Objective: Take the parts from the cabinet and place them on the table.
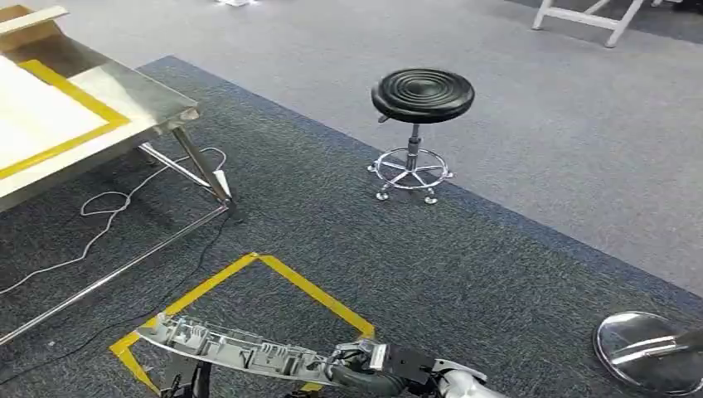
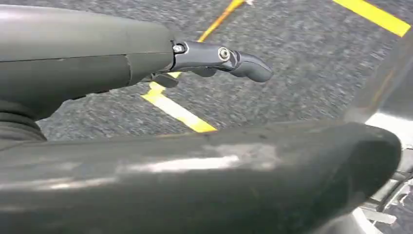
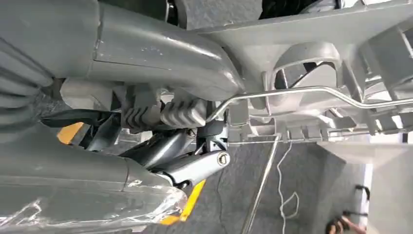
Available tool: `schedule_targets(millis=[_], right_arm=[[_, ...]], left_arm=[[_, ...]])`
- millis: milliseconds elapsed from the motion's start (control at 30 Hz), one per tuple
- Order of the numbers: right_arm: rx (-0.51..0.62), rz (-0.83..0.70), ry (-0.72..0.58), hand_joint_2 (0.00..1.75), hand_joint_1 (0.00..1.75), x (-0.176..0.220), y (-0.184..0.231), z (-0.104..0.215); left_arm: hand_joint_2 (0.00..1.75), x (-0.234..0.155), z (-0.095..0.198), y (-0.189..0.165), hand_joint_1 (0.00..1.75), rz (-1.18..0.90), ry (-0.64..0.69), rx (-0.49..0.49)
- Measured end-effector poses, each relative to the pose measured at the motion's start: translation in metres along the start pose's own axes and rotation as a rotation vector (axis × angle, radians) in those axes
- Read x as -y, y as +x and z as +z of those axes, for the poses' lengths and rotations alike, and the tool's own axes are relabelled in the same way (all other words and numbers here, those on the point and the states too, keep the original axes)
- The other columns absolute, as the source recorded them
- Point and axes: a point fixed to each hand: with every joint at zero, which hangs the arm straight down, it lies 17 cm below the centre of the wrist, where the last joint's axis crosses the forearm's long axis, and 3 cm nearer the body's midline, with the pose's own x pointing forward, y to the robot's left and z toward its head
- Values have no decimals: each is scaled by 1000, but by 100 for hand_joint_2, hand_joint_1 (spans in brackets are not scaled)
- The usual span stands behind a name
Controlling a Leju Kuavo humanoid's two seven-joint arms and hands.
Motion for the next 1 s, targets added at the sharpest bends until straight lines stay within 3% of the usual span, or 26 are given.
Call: schedule_targets(millis=[1000], right_arm=[[-11,-30,31,175,175,-7,-2,-3]], left_arm=[[0,-6,4,-11,0,-32,-3,-16]])
